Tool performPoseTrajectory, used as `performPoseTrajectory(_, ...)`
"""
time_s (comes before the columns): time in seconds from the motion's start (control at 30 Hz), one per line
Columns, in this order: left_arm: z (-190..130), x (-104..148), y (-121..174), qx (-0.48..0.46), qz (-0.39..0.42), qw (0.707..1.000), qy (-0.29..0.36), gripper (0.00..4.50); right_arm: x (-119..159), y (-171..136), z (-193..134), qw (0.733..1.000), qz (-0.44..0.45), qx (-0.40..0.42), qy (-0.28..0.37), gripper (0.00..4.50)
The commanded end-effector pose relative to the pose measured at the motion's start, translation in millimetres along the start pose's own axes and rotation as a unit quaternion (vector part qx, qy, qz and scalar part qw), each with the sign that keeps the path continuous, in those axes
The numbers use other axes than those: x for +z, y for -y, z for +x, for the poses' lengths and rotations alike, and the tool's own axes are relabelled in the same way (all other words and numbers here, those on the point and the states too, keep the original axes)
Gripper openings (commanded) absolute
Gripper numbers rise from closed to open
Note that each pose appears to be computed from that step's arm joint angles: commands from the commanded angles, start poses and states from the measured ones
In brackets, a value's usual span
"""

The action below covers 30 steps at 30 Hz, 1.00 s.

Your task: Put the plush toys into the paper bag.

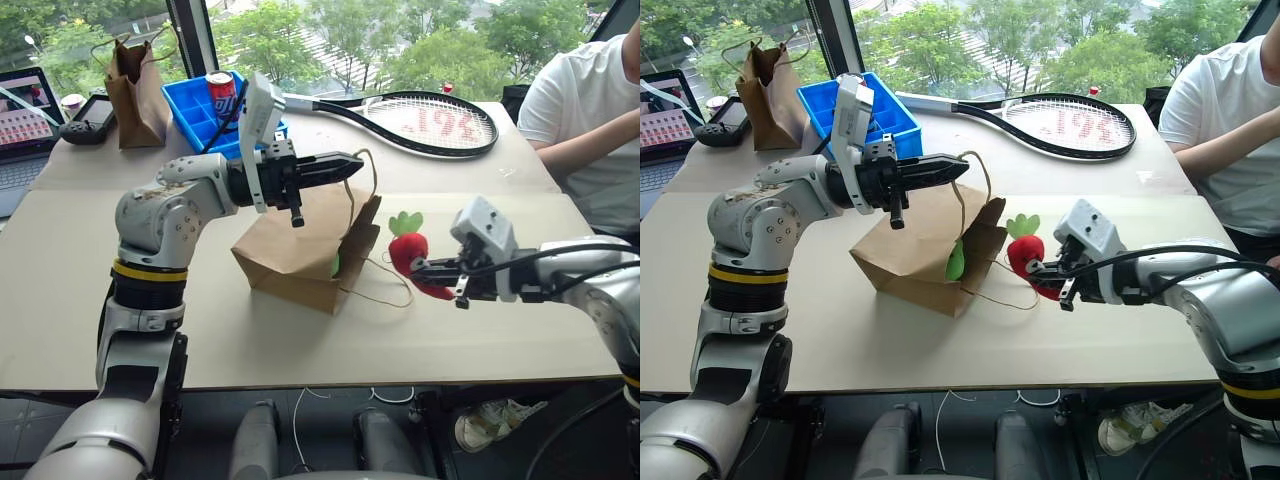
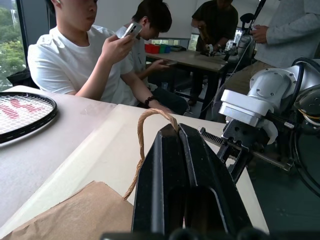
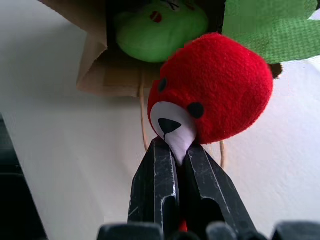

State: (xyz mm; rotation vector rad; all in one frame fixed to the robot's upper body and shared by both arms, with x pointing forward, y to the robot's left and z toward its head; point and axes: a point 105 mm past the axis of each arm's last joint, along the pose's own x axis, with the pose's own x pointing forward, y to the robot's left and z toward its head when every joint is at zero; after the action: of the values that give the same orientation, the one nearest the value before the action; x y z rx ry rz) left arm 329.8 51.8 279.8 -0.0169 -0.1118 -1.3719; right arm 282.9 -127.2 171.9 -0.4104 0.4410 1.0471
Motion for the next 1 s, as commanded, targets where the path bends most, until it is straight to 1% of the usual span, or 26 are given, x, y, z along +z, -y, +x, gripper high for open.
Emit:
performPoseTrajectory(0.03,2,14,3,-0.005,0.028,0.999,0.014,0.00,7,-1,18,1.000,-0.011,0.001,0.006,0.02)
performPoseTrajectory(0.27,4,14,6,-0.009,0.025,1.000,0.015,0.00,30,8,61,0.999,-0.019,0.005,0.049,0.02)
performPoseTrajectory(0.37,3,14,6,-0.009,0.025,1.000,0.014,0.00,31,12,75,0.998,-0.034,0.005,0.062,0.02)
performPoseTrajectory(0.43,3,14,6,-0.008,0.025,1.000,0.014,0.00,39,11,83,0.994,-0.043,0.015,0.096,0.02)
performPoseTrajectory(0.63,4,12,8,-0.004,0.022,1.000,0.016,0.00,57,-15,110,0.979,-0.033,0.077,0.187,0.02)
performPoseTrajectory(0.77,2,11,9,0.003,0.019,1.000,0.019,0.00,65,-13,129,0.970,0.016,0.053,0.238,0.02)
performPoseTrajectory(0.83,2,10,10,0.006,0.018,1.000,0.020,0.00,61,-17,137,0.969,0.032,0.061,0.236,0.83)
performPoseTrajectory(0.87,1,10,10,0.006,0.017,1.000,0.020,0.00,60,-19,139,0.969,0.034,0.064,0.235,1.01)
performPoseTrajectory(0.9,1,9,10,0.008,0.017,1.000,0.020,0.00,60,-19,140,0.969,0.038,0.063,0.237,1.45)
performPoseTrajectory(1.0,0,9,11,0.012,0.016,1.000,0.021,0.00,59,-15,141,0.969,0.047,0.049,0.237,2.50)
